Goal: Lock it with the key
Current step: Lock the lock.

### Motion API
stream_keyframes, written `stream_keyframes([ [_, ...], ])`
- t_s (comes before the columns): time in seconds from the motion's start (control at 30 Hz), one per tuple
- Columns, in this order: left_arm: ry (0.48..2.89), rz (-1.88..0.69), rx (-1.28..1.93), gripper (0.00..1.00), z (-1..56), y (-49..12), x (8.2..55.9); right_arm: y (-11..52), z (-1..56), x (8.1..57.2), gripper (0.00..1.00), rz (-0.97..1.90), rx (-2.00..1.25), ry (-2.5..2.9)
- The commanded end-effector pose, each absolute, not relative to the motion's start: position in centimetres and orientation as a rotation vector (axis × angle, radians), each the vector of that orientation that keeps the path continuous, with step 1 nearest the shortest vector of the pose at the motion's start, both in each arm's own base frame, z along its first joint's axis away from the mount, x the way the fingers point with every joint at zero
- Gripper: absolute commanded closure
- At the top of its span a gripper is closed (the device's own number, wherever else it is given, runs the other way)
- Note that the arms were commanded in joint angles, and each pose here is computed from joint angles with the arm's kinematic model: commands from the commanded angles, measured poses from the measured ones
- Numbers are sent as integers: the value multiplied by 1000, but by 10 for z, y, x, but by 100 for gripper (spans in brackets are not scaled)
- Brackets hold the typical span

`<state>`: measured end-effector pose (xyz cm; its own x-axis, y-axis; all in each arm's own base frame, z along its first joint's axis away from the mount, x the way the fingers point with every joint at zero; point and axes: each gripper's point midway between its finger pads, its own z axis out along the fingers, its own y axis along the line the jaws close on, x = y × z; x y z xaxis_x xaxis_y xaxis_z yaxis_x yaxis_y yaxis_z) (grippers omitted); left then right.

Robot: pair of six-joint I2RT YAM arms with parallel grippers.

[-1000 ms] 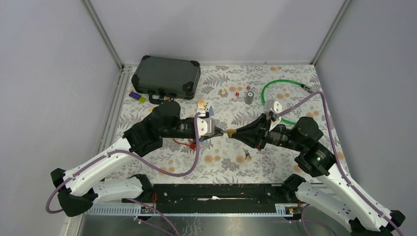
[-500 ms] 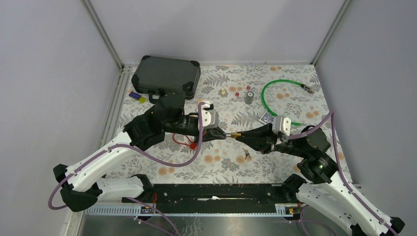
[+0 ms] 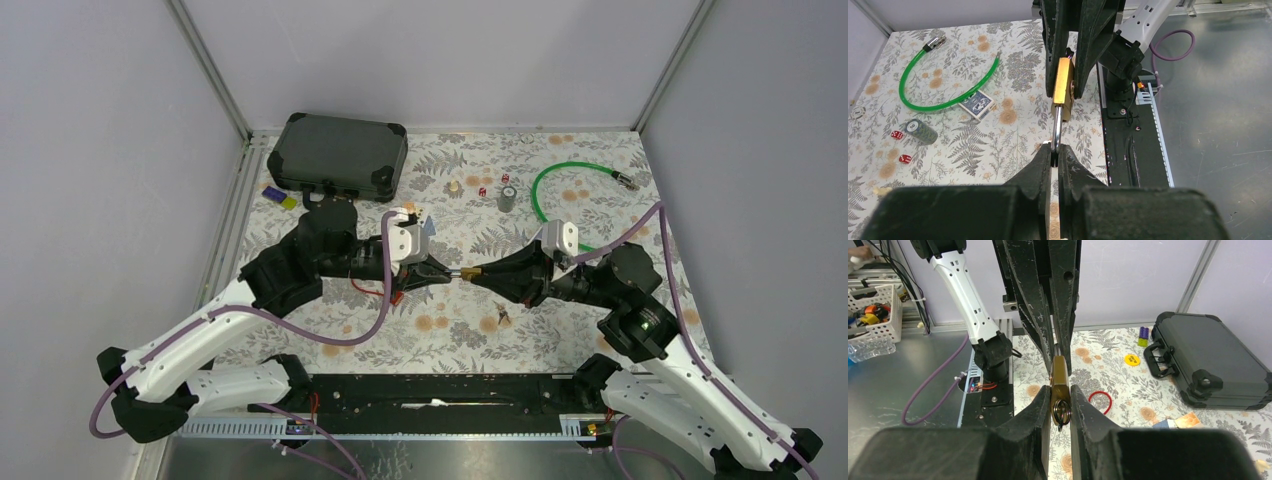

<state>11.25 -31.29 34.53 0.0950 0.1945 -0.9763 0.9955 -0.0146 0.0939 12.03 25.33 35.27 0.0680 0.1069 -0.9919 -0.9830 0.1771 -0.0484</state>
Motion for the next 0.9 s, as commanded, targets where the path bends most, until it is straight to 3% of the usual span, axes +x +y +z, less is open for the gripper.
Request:
stream_keyframes([
  [0.0, 1109, -1129, 1375, 100, 384, -312, 94, 250, 367, 142, 100, 1038, -913, 1205],
  [0.87, 1054, -1299, 1440, 100, 392, -338, 75, 268, 326, 158, 100, 1071, -945, 1290],
])
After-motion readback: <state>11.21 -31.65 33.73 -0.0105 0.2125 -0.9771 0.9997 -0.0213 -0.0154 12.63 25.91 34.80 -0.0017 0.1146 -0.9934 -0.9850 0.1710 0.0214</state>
